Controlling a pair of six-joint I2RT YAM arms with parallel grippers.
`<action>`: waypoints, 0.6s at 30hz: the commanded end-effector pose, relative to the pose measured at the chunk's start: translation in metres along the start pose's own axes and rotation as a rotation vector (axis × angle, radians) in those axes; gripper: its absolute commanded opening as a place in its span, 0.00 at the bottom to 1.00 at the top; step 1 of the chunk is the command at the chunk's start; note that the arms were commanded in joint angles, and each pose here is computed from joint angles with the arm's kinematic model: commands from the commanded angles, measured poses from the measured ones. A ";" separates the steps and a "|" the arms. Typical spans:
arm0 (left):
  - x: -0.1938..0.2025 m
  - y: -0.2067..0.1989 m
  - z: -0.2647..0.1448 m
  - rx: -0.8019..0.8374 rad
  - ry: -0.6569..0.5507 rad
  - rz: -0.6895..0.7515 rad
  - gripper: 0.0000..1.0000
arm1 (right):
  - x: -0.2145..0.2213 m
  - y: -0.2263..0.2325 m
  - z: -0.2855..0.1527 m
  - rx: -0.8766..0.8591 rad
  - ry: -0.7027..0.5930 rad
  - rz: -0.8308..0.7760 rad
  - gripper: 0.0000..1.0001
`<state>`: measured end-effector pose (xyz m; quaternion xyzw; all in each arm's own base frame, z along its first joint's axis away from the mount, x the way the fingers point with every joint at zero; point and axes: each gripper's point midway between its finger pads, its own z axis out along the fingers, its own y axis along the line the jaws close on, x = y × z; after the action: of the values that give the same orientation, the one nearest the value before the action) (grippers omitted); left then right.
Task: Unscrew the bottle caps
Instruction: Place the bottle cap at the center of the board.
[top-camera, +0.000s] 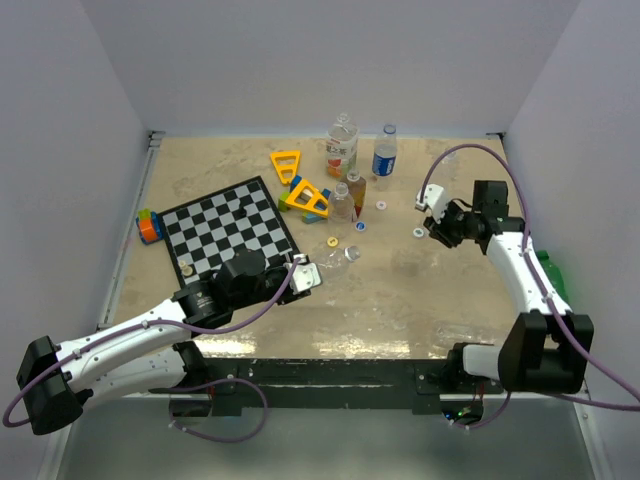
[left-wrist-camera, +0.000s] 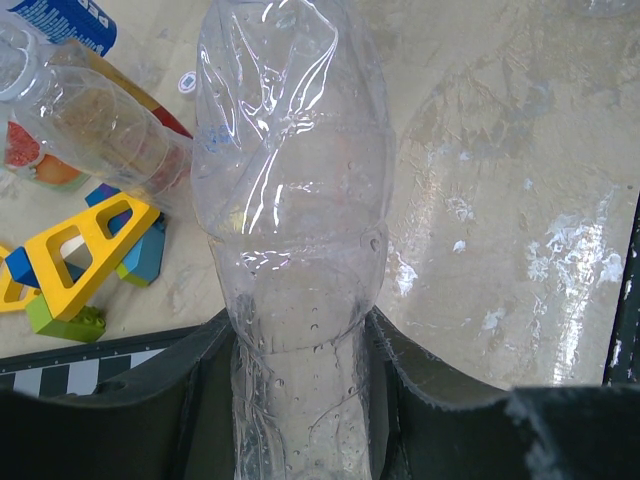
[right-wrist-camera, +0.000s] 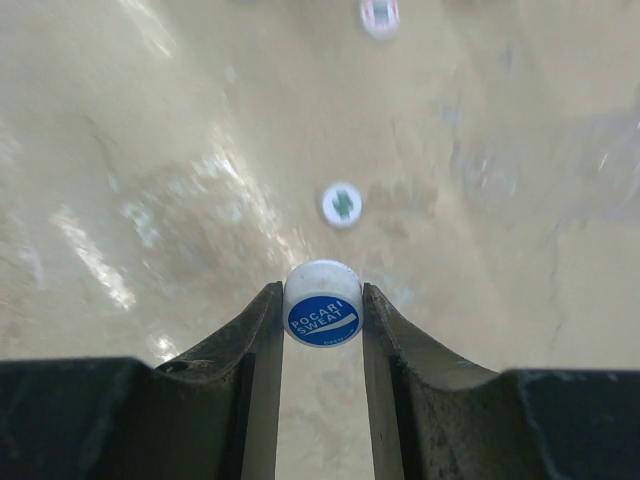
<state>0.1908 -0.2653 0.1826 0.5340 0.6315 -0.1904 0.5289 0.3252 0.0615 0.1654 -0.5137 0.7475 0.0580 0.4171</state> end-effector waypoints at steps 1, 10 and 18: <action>-0.009 0.003 -0.003 -0.015 -0.033 -0.017 0.00 | 0.054 -0.036 0.008 0.188 0.121 0.125 0.05; -0.008 0.003 -0.003 -0.015 -0.030 -0.017 0.00 | 0.086 -0.058 0.046 0.255 0.148 0.183 0.19; -0.007 0.003 -0.003 -0.015 -0.030 -0.017 0.00 | 0.101 -0.070 0.068 0.278 0.161 0.227 0.29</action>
<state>0.1909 -0.2652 0.1829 0.5337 0.6314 -0.1905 0.5294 0.3742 -0.0030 0.0458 -0.3881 0.8491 -0.0057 0.3583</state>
